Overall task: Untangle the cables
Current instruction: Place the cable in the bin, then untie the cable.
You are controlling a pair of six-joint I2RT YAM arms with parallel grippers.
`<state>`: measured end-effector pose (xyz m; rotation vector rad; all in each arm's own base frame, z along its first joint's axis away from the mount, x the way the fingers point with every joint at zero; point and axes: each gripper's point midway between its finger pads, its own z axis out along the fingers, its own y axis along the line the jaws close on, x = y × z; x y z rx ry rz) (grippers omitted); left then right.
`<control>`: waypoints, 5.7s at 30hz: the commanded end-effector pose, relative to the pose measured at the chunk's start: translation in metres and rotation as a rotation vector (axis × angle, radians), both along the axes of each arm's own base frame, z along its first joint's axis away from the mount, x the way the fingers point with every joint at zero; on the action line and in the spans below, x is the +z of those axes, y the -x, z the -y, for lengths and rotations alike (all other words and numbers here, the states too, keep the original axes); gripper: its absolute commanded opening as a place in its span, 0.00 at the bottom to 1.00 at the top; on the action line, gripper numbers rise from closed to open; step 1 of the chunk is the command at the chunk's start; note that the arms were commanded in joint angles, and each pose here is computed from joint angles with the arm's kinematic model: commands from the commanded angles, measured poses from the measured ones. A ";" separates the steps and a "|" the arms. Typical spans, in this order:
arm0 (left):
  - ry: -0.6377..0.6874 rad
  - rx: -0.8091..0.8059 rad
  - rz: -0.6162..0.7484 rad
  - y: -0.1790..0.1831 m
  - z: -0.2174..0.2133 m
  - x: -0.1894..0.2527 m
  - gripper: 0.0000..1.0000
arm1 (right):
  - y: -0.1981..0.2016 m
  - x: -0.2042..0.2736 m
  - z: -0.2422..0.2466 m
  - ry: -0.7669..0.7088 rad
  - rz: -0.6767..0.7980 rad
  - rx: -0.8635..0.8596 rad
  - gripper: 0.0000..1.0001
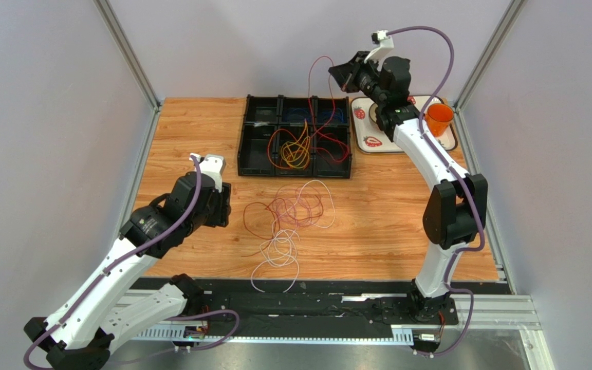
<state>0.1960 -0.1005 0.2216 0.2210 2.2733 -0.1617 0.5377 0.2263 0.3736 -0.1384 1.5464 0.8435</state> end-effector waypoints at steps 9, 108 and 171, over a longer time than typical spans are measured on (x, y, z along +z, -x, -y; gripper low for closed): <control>0.006 0.022 0.018 0.000 -0.004 0.004 0.54 | -0.035 -0.018 0.036 0.093 -0.006 -0.185 0.00; 0.014 0.028 0.032 0.002 -0.006 0.007 0.54 | 0.016 -0.221 0.048 0.704 -0.451 -0.513 0.25; 0.013 0.037 0.033 0.001 -0.008 0.007 0.54 | 0.028 -0.275 0.019 0.470 -0.745 -0.312 0.00</control>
